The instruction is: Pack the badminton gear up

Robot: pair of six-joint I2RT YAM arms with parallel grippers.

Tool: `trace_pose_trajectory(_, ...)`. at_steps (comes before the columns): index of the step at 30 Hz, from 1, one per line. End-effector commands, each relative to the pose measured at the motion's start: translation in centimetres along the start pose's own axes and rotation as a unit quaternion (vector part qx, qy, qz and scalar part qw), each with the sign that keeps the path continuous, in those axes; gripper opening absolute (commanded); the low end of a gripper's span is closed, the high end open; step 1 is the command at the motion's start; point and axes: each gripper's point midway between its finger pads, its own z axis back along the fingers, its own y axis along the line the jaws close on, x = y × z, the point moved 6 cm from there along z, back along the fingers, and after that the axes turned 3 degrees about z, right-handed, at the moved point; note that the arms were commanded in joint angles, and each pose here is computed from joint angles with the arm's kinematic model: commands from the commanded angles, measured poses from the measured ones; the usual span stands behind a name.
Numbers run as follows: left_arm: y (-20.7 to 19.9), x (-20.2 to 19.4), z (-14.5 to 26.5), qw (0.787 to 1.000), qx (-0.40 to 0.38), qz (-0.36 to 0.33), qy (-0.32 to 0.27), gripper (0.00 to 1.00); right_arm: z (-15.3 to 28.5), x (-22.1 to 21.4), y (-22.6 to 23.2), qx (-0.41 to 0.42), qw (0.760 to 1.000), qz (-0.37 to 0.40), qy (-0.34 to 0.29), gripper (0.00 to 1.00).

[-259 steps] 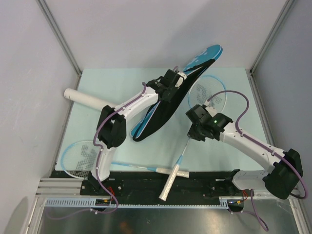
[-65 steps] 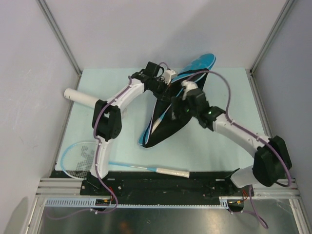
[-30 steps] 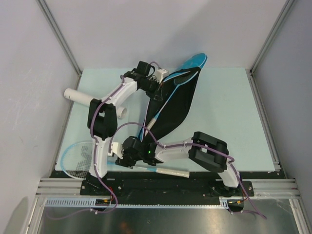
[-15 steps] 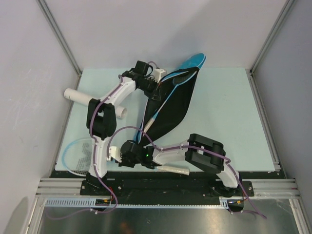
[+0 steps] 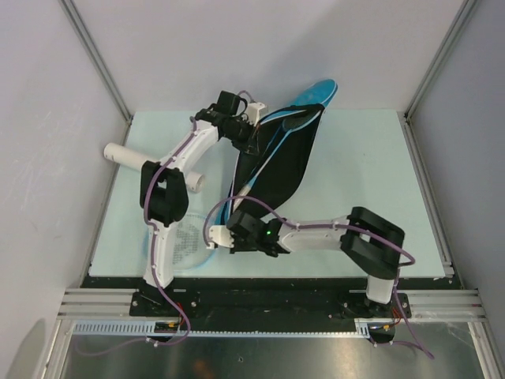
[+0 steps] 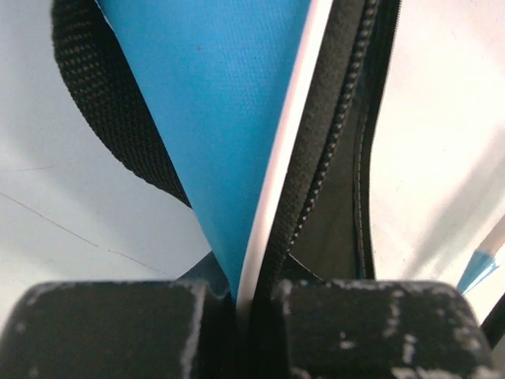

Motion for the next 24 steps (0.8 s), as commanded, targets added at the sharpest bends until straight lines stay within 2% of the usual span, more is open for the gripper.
trace_pose_trajectory(1,-0.1,5.4,3.1,0.995,0.035,-0.026,-0.094,0.0,4.3,-0.5,-1.8,-0.012,0.998,0.06,0.004,0.0)
trace_pose_trajectory(8,0.5,6.0,2.6,0.993,0.049,-0.035,-0.098,0.0,9.4,-4.7,-2.5,-0.057,0.996,0.055,0.03,0.0)
trace_pose_trajectory(14,1.2,6.9,1.4,0.992,0.055,-0.014,-0.109,0.0,13.0,-6.5,-1.0,-0.062,0.996,0.059,0.006,0.0)
trace_pose_trajectory(16,1.5,7.4,1.1,0.991,0.063,-0.011,-0.115,0.0,13.9,-6.6,-1.2,-0.072,0.997,0.04,-0.002,0.0)
trace_pose_trajectory(24,0.7,8.4,0.3,0.99,0.049,-0.004,-0.13,0.0,12.3,-5.7,0.9,-0.049,0.996,0.072,-0.022,0.0)
